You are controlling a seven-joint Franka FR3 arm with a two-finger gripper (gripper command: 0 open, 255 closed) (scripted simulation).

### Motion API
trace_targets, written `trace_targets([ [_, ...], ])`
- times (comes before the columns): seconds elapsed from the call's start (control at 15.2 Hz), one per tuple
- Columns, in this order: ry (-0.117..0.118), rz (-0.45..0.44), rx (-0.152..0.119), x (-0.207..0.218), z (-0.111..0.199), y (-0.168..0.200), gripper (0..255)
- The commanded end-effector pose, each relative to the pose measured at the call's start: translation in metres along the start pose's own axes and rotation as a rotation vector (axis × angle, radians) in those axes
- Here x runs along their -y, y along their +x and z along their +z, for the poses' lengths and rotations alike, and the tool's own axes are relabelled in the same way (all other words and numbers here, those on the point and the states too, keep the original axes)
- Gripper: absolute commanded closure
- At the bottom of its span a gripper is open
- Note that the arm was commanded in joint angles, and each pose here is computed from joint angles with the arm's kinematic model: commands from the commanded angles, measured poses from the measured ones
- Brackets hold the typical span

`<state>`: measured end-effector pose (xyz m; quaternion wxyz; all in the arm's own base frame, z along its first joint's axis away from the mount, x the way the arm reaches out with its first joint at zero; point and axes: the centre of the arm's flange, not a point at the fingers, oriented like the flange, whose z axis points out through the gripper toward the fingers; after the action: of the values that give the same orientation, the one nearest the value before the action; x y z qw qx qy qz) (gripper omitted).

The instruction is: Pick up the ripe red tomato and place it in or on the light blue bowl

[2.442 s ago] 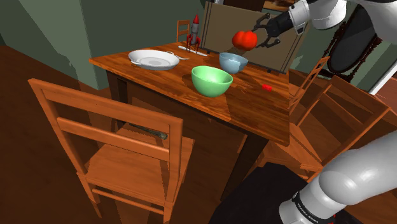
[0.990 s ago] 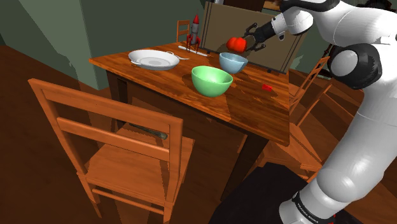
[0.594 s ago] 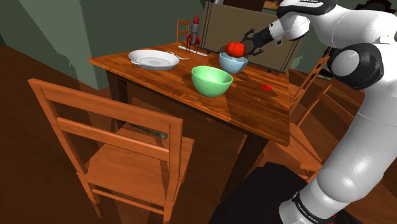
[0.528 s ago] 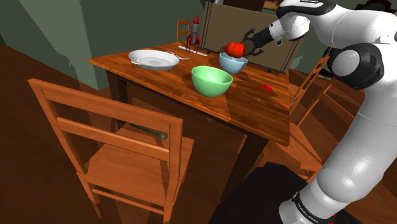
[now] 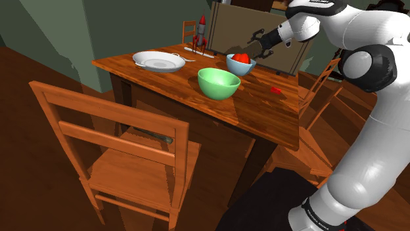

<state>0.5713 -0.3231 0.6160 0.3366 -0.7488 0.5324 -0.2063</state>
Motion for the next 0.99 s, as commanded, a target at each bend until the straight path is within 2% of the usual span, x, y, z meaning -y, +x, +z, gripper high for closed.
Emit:
trace_targets([
  [0.0,0.000,0.000,0.000,0.000,0.000,0.000,0],
  [0.13,0.000,0.000,0.000,0.000,0.000,0.000,0],
  [0.4,0.000,0.000,0.000,0.000,-0.050,0.000,0],
  [0.92,0.000,0.000,0.000,0.000,-0.050,0.000,0],
])
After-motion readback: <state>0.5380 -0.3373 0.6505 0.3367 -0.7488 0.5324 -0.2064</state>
